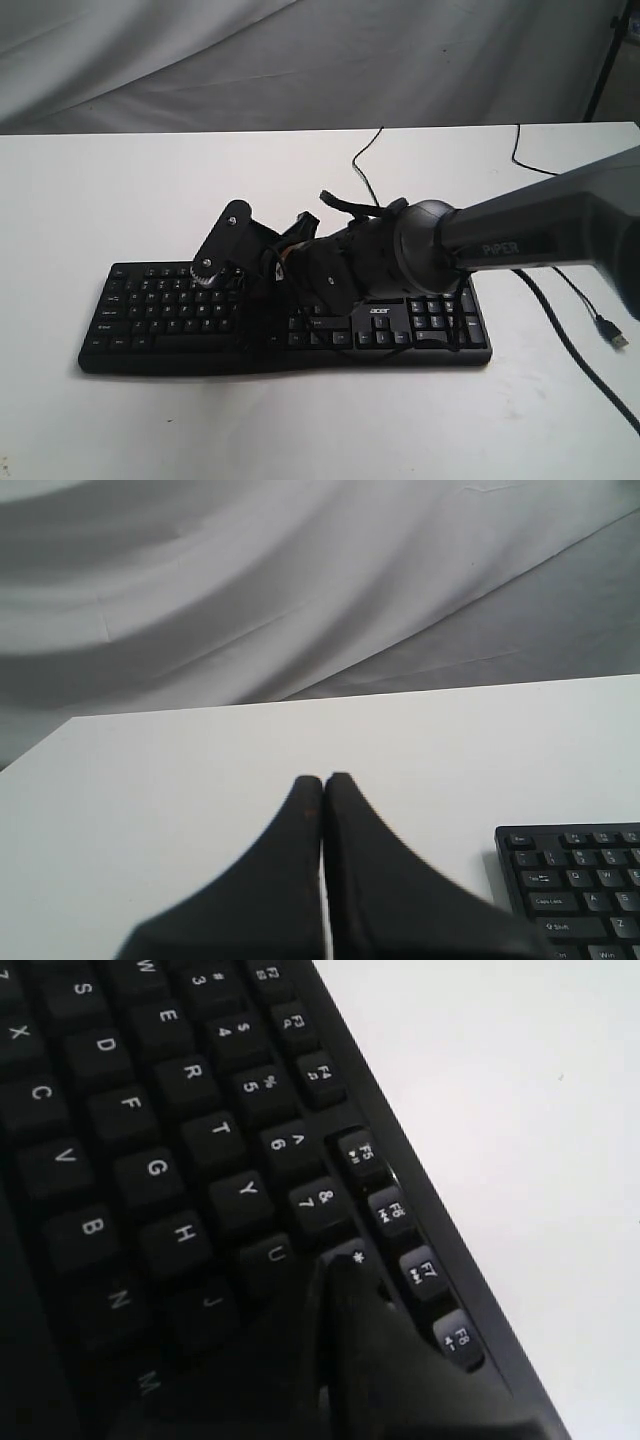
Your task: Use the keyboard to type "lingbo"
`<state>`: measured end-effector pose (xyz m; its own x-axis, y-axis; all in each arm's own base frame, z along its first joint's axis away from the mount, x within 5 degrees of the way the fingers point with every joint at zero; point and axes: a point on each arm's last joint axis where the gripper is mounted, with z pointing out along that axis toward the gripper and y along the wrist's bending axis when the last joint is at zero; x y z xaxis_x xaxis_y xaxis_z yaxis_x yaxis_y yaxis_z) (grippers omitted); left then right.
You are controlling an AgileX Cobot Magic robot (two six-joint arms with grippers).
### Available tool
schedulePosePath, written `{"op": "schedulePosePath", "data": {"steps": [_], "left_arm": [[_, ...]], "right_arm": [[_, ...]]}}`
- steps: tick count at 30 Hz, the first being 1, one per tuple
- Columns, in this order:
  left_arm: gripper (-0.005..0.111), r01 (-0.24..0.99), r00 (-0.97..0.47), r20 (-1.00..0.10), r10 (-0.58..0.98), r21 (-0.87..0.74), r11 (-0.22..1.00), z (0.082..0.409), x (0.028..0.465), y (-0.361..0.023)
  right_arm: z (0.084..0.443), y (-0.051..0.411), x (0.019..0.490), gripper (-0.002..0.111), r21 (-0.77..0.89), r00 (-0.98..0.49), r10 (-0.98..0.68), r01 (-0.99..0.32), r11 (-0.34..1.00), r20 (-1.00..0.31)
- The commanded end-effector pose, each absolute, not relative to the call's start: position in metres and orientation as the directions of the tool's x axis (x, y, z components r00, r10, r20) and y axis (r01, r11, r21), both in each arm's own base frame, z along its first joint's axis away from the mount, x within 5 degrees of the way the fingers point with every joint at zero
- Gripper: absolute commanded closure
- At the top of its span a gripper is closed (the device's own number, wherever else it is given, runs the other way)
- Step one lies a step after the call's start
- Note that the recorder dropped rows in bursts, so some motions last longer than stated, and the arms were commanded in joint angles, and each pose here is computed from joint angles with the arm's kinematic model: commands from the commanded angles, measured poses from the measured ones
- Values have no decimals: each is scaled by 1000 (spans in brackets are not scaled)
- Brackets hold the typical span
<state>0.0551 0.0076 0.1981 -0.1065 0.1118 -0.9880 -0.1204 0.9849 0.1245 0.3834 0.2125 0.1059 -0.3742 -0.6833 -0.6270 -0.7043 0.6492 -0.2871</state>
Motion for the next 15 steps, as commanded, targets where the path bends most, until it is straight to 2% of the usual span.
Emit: {"op": "schedulePosePath", "data": {"steps": [1, 15], "left_arm": [[106, -116, -110, -988, 109, 121, 986, 197, 56, 7], [106, -116, -110, -988, 109, 121, 986, 197, 56, 7]], "right_arm": [[108, 213, 385, 108, -298, -360, -685, -703, 646, -633], [109, 213, 385, 108, -301, -357, -687, -704, 643, -633]]}}
